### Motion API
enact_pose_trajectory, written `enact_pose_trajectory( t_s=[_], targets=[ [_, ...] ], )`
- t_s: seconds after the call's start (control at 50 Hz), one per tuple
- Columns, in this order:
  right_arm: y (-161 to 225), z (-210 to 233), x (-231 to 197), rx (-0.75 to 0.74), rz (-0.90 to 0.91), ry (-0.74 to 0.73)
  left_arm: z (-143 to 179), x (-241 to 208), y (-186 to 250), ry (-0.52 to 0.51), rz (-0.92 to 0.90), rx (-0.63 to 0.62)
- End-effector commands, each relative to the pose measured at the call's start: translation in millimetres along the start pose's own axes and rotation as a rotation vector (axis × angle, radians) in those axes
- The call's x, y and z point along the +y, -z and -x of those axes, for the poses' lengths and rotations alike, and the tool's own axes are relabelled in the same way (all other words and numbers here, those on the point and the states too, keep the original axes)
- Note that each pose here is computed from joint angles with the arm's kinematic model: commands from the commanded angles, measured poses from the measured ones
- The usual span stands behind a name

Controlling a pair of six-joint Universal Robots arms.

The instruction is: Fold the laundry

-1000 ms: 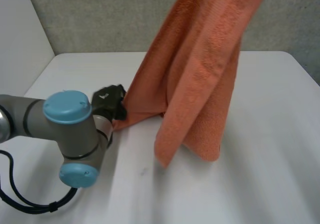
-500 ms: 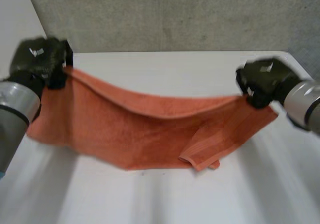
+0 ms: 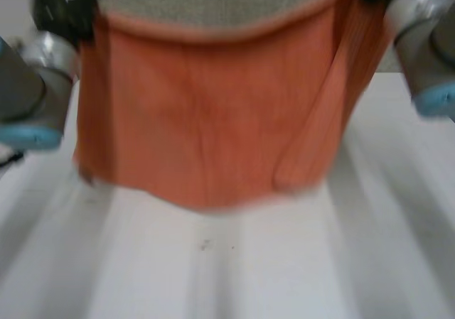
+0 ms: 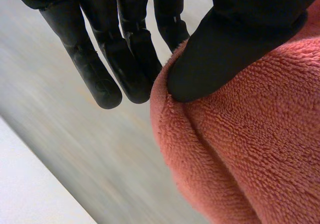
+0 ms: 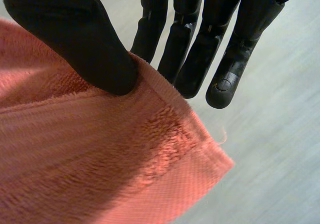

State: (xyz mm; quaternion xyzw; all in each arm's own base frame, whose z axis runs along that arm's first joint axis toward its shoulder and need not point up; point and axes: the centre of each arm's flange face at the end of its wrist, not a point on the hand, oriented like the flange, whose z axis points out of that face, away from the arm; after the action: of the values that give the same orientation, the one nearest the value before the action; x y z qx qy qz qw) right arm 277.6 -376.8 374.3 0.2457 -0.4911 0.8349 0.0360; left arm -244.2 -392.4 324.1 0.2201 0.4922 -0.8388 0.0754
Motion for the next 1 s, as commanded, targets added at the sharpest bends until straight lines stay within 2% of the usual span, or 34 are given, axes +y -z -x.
enact_pose_trajectory(
  t_s=[0.02,0.08,0.1,0.12,0.14,0.18,0.24,0.28,0.42,0.52,0.66,0.78,0.84,1.0],
  targets=[
    [-1.7,-38.1,-85.6,0.167,-0.321,0.011,47.6,-92.6,-18.4,0.058,-0.398,-0.190],
    [2.5,-30.7,-73.8,0.137,-0.273,0.006,42.2,-70.4,-6.3,0.088,-0.294,-0.148],
    [7.4,-21.6,-58.1,0.102,-0.213,0.002,42.2,-70.3,-6.3,0.088,-0.294,-0.148],
    [13.9,-13.0,-39.7,0.064,-0.147,0.000,34.0,-56.4,1.6,0.096,-0.231,-0.117],
    [14.0,-12.9,-39.5,0.064,-0.147,0.000,26.2,-40.9,10.3,0.104,-0.167,-0.091],
    [31.7,5.6,-2.7,-0.013,-0.018,-0.008,16.5,-24.3,21.5,0.111,-0.101,-0.060],
    [41.9,14.6,12.7,-0.049,0.035,-0.011,1.6,6.3,44.4,0.117,0.014,-0.011],
    [63.5,29.8,35.9,-0.110,0.125,-0.022,-5.3,21.4,56.0,0.118,0.069,0.010],
    [101.2,53.5,73.6,-0.198,0.285,-0.042,-46.9,100.0,103.7,0.124,0.335,0.115],
    [130.1,67.8,100.3,-0.258,0.411,-0.055,-55.4,128.0,119.8,0.128,0.434,0.136],
    [154.2,63.0,125.9,-0.265,0.533,-0.063,-52.3,140.5,132.3,0.118,0.488,0.137],
    [158.0,36.2,119.0,-0.232,0.547,-0.078,-54.0,143.8,140.3,0.121,0.513,0.152],
    [162.2,24.5,123.8,-0.234,0.563,-0.132,-56.9,149.9,144.7,0.124,0.536,0.160],
    [171.6,21.3,132.3,-0.245,0.594,-0.186,-57.2,154.9,146.3,0.126,0.549,0.160]
  ],
)
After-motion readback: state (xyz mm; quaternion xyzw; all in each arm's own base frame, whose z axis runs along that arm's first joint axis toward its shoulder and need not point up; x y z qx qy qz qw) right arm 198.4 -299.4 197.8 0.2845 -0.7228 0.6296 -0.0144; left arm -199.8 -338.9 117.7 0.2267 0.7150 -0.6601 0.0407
